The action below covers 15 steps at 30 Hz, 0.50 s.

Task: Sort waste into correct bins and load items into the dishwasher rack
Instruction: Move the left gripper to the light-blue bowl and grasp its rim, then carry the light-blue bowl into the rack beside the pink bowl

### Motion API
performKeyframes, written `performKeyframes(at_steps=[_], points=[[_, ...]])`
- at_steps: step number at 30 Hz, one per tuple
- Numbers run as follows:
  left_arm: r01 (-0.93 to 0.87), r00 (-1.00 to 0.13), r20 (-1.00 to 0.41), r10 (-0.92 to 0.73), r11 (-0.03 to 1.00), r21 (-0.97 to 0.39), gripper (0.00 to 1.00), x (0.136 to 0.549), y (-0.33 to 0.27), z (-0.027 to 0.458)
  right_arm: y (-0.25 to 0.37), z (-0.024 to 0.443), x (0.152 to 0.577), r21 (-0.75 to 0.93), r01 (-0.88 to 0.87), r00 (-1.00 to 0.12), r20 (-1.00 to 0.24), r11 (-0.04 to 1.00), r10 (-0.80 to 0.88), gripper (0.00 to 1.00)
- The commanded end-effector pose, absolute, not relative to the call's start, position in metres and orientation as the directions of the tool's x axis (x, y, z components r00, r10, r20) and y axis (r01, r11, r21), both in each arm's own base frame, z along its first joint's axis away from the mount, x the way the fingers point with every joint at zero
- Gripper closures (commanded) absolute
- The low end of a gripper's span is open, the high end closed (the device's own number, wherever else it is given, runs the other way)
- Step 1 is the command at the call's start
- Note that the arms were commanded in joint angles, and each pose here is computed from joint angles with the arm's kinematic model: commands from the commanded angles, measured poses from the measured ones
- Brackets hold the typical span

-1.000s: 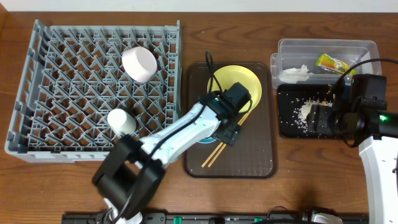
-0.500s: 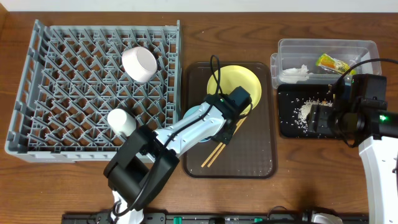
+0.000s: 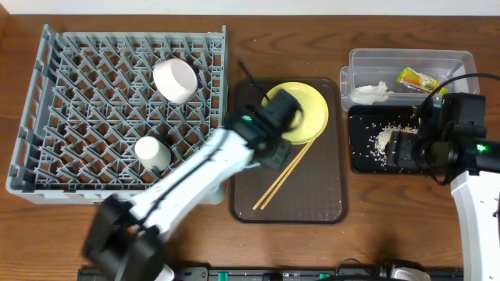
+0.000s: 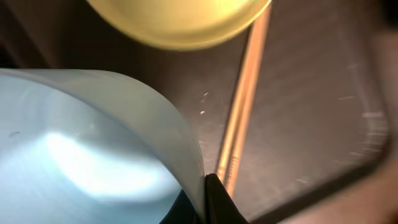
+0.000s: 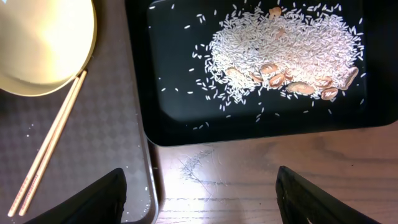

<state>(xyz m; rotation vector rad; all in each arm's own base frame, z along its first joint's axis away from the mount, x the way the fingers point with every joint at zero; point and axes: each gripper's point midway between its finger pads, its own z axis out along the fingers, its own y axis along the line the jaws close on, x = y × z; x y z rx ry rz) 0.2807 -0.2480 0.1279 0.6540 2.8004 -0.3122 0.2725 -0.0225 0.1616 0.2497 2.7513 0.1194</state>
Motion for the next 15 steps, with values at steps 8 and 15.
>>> performKeyframes(at_steps=[8, 15], points=[[0.427, -0.893, -0.413, 0.18, 0.63, -0.648, 0.94, 0.31, -0.199, 0.227, -0.023, 0.167, 0.274, 0.123, 0.162, -0.907, -0.373, 0.979, 0.197, 0.26], [0.284, -0.941, -0.334, -0.061, 0.395, -0.874, 0.94, 0.336, -0.139, 0.245, -0.023, 0.167, 0.274, 0.123, 0.162, -0.906, -0.374, 0.979, 0.197, 0.25]])
